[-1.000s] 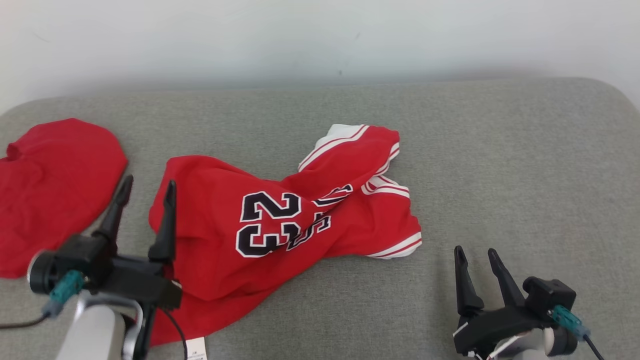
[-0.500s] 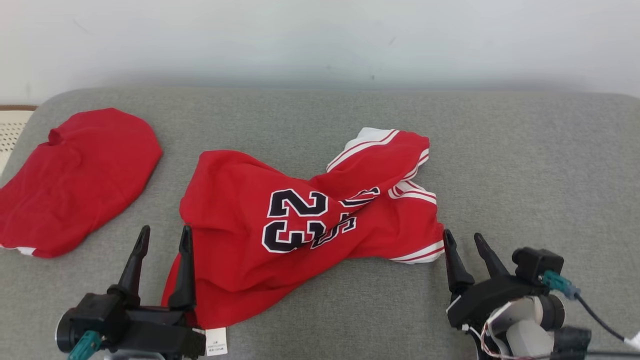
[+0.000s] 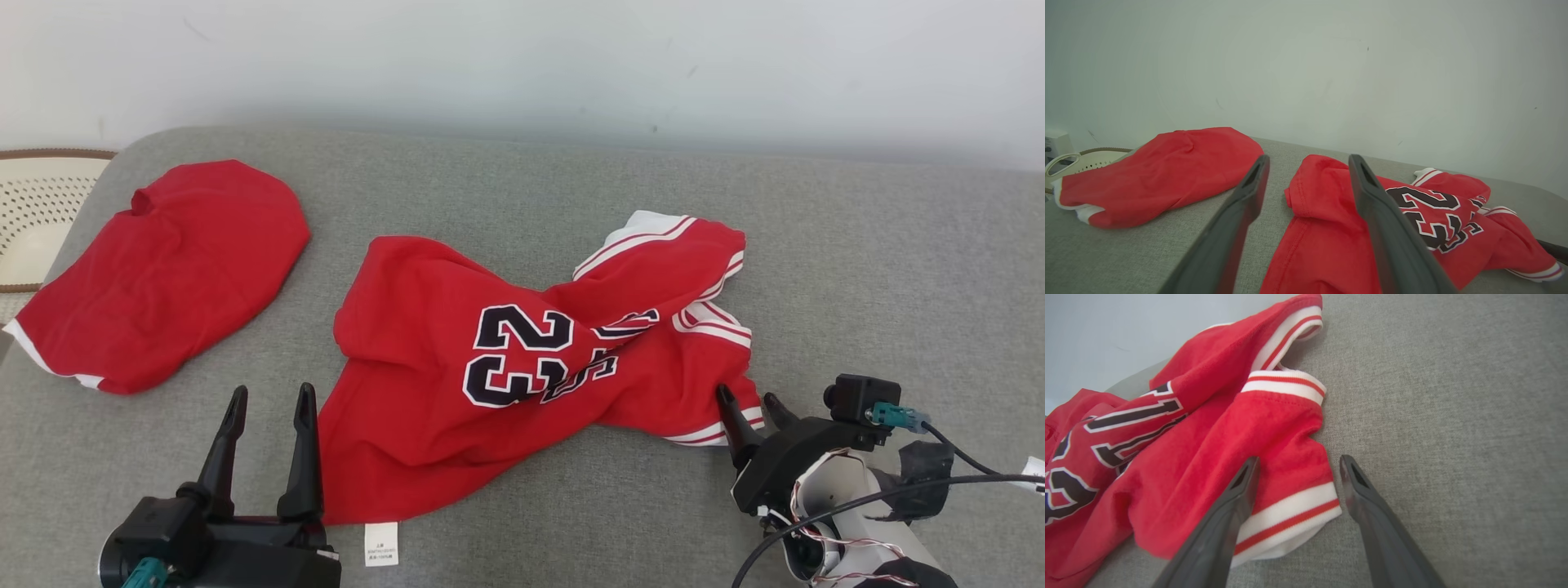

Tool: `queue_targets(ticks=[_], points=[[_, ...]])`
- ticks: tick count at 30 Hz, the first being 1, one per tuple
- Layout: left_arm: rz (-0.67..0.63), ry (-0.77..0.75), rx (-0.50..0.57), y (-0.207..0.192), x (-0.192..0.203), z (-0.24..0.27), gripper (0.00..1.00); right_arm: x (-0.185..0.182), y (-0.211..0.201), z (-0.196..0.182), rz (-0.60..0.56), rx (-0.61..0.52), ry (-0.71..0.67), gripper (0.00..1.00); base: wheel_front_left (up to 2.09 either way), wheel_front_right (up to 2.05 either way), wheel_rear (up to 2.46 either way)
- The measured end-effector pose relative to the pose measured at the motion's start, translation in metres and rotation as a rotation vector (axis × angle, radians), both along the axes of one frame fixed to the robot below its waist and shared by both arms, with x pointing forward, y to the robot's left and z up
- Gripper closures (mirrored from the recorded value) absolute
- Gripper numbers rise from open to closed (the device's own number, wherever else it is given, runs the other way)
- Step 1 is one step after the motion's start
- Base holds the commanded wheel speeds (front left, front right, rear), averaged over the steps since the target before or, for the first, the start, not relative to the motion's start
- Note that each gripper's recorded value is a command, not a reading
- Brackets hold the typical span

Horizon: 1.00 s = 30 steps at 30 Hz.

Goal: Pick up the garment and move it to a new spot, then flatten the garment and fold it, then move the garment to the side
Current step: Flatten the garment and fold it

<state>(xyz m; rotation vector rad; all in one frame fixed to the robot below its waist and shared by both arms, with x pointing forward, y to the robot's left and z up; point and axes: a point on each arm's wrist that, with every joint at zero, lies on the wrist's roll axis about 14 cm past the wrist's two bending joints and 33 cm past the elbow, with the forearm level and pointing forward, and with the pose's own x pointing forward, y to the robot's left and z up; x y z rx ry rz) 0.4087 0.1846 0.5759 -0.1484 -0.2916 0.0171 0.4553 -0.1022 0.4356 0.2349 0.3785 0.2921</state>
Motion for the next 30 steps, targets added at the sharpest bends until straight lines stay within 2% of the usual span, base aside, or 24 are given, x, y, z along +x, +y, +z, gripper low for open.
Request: queue_targets(ticks=[2, 3, 4, 5, 10, 17, 23, 30], points=[[0.008, -0.001, -0.001, 0.003, -0.001, 0.000, 0.00, 0.000, 0.003, -0.004, 0.007, 0.004, 0.021, 0.00, 0.00, 0.00, 0.00], [0.010, -0.001, -0.002, 0.003, -0.002, 0.000, 0.00, 0.000, 0.005, -0.004, 0.012, 0.005, 0.024, 0.53, 0.00, 0.00, 0.00], [0.012, -0.002, -0.003, 0.004, -0.002, 0.001, 0.00, 0.000, 0.007, -0.005, 0.017, 0.007, 0.029, 0.90, 0.00, 0.00, 0.00], [0.014, -0.002, -0.003, 0.005, -0.003, 0.001, 0.00, -0.001, 0.009, -0.007, 0.022, 0.008, 0.038, 1.00, 0.00, 0.00, 0.00], [0.020, 0.000, -0.004, 0.007, -0.006, 0.000, 0.00, -0.004, 0.012, -0.012, 0.031, 0.009, 0.056, 1.00, 0.00, 0.00, 0.00], [0.022, 0.013, -0.005, 0.007, -0.012, -0.004, 0.00, 0.002, -0.005, 0.011, -0.012, 0.020, -0.057, 1.00, 0.00, 0.00, 0.00], [0.016, 0.030, -0.012, 0.004, -0.017, -0.010, 0.00, -0.005, -0.036, 0.027, -0.076, 0.017, -0.136, 1.00, 0.00, 0.00, 0.00], [-0.011, 0.036, -0.027, -0.007, -0.017, -0.012, 0.00, -0.026, -0.077, 0.038, -0.163, -0.004, -0.165, 1.00, 0.00, 0.00, 0.00]])
